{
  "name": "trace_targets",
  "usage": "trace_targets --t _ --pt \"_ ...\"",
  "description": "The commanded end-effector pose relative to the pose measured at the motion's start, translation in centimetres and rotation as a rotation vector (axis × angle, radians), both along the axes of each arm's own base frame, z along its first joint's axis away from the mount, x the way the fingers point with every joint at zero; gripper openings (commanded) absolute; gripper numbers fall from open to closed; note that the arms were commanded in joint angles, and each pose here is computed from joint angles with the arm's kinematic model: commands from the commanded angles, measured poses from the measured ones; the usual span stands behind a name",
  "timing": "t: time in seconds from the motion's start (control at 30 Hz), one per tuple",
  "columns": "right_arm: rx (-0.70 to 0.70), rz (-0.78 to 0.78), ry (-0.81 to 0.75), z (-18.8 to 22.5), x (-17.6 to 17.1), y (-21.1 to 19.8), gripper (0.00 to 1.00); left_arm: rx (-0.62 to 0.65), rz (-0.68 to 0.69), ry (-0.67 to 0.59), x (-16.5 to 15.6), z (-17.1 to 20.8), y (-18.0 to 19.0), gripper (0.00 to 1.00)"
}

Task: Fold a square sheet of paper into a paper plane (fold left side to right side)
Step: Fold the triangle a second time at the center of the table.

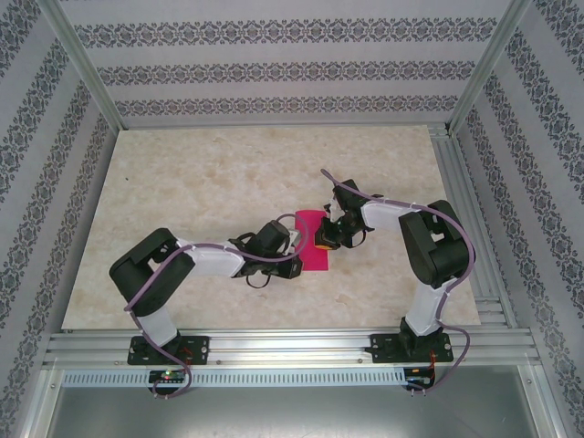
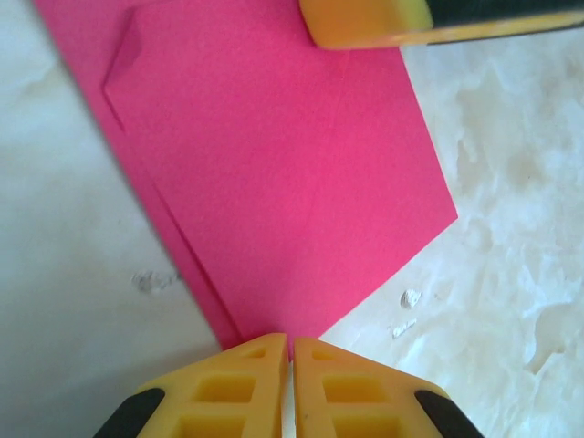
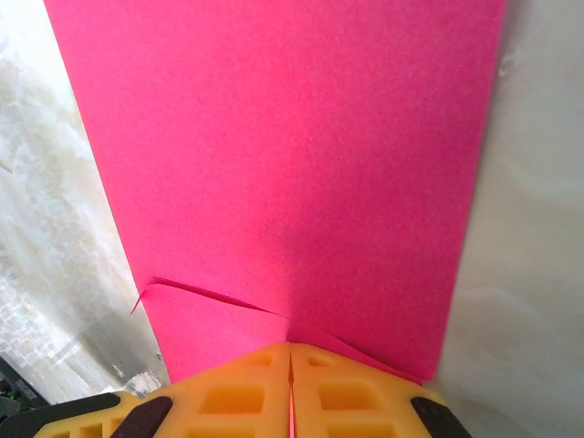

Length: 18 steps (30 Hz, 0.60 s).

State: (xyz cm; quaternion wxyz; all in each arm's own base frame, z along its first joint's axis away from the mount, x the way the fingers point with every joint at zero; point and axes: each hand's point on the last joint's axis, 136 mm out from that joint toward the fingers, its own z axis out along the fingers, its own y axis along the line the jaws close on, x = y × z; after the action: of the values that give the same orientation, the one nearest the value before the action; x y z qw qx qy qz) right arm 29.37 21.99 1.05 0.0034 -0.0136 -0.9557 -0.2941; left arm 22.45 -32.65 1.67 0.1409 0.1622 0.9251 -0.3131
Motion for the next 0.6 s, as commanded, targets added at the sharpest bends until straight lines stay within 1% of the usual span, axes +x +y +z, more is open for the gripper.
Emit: trace_targets --t 0.0,0.1,0.2,0.4,0.5,0.57 --pt "-0.151 -0.01 0.042 -3.1 -0.9 -2.4 0.08 0.133 0.037 0.122 -2.6 -3.3 3.7 0.14" --pt "-0.15 -0.01 0.044 -3.1 -1.0 -2.3 0.08 0.132 0.047 0.106 -2.5 -2.8 4.0 0.13" --pt "-0.147 -0.007 0.042 -3.1 -1.1 -2.3 0.08 0.103 0.042 0.074 -1.9 -1.1 3.4 0.14" --pt "-0.146 -0.008 0.041 -3.0 -1.1 -2.2 0.08 0.002 0.004 0.001 0.3 3.5 0.3 0.14" --pt "-0.143 -0.006 0.039 -2.9 -1.1 -2.1 0.08 -0.025 -0.014 -0.022 1.7 4.4 -1.4 0.14" --pt "-0.145 -0.004 0.039 -2.9 -1.1 -2.0 0.08 -0.035 -0.024 -0.022 2.5 4.2 -2.6 0.14"
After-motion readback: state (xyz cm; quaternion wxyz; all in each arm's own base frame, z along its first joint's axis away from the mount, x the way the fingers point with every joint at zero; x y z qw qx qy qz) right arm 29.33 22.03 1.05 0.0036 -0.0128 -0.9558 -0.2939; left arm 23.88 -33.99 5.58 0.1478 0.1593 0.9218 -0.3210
